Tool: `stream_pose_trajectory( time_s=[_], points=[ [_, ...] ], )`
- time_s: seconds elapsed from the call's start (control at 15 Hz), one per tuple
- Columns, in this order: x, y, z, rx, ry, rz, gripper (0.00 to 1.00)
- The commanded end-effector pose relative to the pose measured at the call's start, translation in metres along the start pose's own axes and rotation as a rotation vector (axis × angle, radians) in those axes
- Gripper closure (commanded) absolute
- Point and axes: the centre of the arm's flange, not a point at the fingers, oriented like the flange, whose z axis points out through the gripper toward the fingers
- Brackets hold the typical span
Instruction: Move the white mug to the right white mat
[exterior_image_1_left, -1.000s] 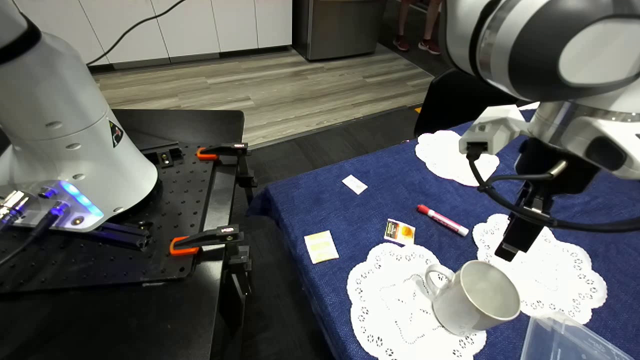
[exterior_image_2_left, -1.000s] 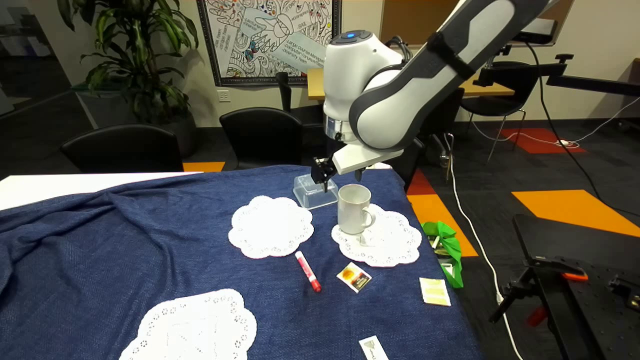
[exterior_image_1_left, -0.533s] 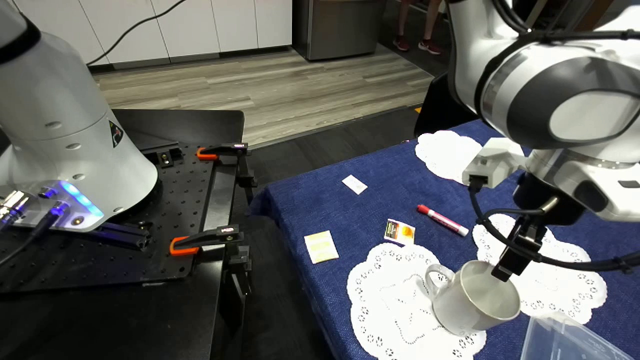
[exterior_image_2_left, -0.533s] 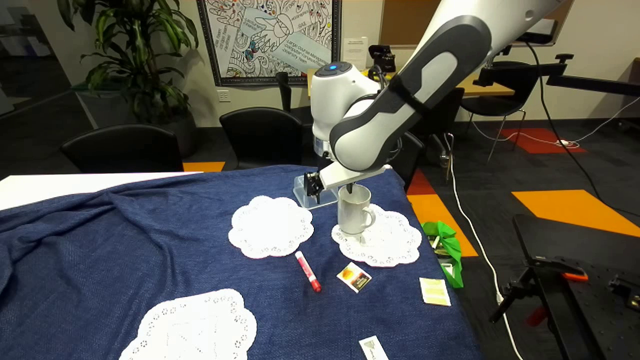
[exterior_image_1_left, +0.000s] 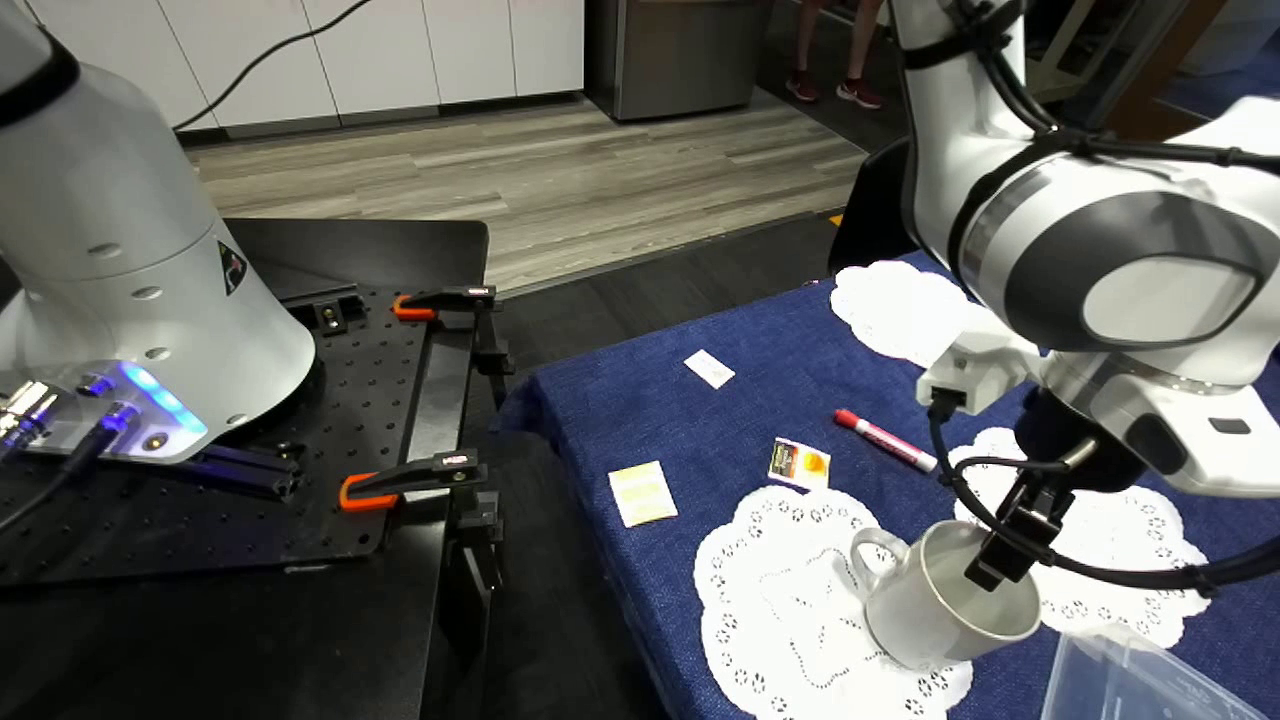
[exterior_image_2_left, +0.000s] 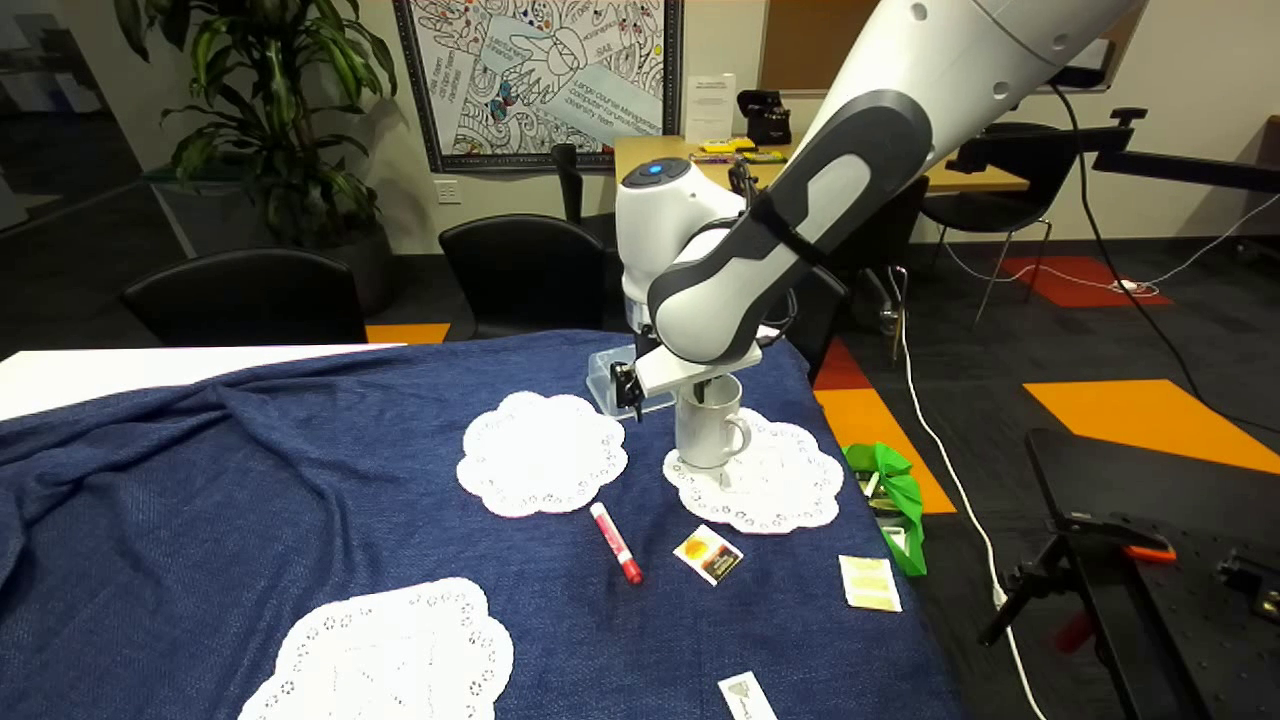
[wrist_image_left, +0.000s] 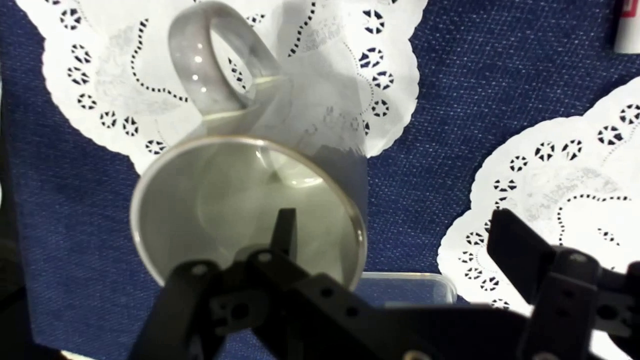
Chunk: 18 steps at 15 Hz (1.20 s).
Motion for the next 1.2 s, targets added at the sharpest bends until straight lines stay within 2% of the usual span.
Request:
stream_pose_trajectory(
  time_s=[0.0,0.07,0.13,0.67,0.73,1.13],
  points=[
    [0.011,-0.003,0.006,-0.017,-0.023,-0.004,0.29],
    [0.011,-0.002,0.008,-0.020,-0.022,-0.003,0.29],
    [0.012,-0.002,0.009,-0.021,-0.022,-0.003,0.36],
    [0.012,0.001,0.010,-0.030,-0.025,-0.002,0.96],
    [0.011,0.002,0.009,-0.033,-0.025,-0.002,1.00],
    [0.000,0.003,-0.010,-0.030,-0.019,0.002,0.97]
  ],
)
